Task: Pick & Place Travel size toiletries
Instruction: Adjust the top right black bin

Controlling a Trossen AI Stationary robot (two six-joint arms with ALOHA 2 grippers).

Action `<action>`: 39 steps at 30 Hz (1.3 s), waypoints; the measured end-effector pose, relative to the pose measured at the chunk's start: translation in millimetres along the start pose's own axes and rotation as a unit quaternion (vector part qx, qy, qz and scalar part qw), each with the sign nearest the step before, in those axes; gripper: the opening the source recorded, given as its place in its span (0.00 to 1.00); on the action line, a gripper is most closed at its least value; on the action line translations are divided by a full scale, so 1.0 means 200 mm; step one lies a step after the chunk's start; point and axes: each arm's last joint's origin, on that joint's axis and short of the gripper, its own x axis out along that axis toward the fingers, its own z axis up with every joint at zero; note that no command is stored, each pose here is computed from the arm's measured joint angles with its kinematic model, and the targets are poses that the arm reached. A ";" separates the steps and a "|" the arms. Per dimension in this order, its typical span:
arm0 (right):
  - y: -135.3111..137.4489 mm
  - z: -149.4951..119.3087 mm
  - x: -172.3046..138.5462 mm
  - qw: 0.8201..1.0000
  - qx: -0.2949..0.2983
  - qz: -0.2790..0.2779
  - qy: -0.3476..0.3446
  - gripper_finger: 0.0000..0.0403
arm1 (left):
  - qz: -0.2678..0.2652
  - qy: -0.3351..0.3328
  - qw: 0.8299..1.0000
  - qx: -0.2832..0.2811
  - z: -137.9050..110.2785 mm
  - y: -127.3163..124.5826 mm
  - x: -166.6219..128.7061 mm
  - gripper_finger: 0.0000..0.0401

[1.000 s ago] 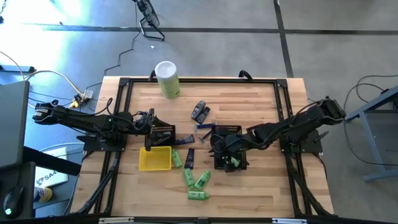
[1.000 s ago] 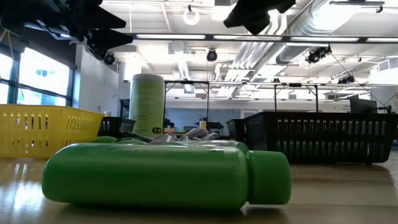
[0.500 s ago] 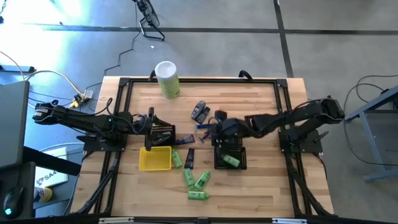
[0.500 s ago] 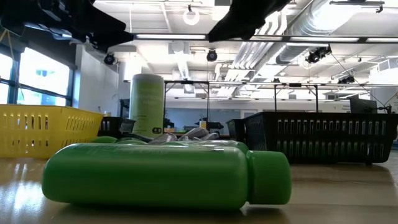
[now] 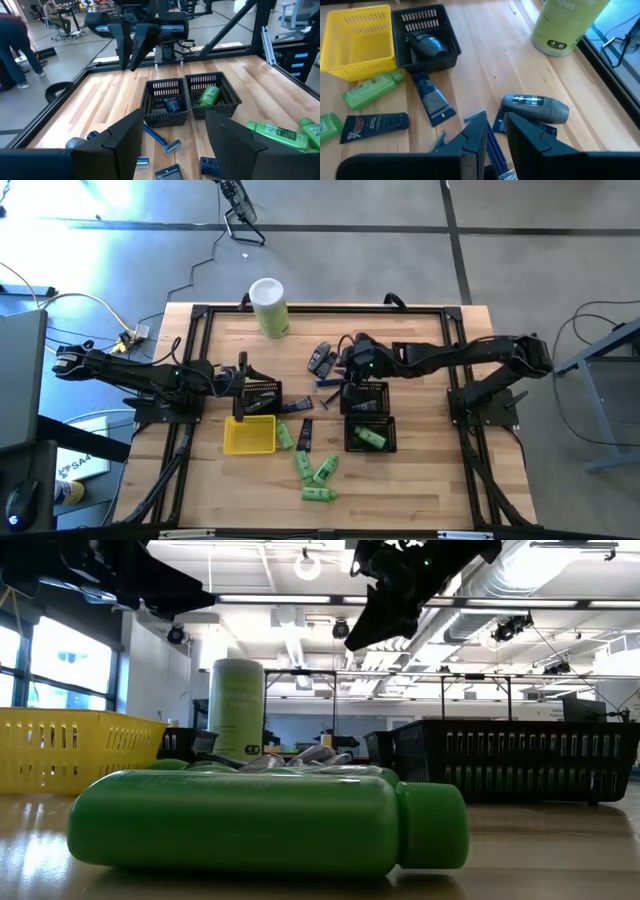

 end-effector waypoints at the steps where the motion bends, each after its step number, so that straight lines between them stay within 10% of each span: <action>1: -0.01 0.00 0.00 1.000 0.000 0.000 0.001 0.16 | 0.000 0.000 1.000 0.005 0.00 0.00 0.00 0.52; 15: -0.08 0.00 0.01 0.993 -0.120 0.000 0.008 0.16 | 0.001 -0.014 1.000 -0.005 0.03 0.00 0.00 0.52; 39: -0.25 -0.16 -0.01 0.976 0.070 0.073 0.191 0.16 | 0.075 0.000 0.997 -0.013 0.02 0.02 0.00 0.52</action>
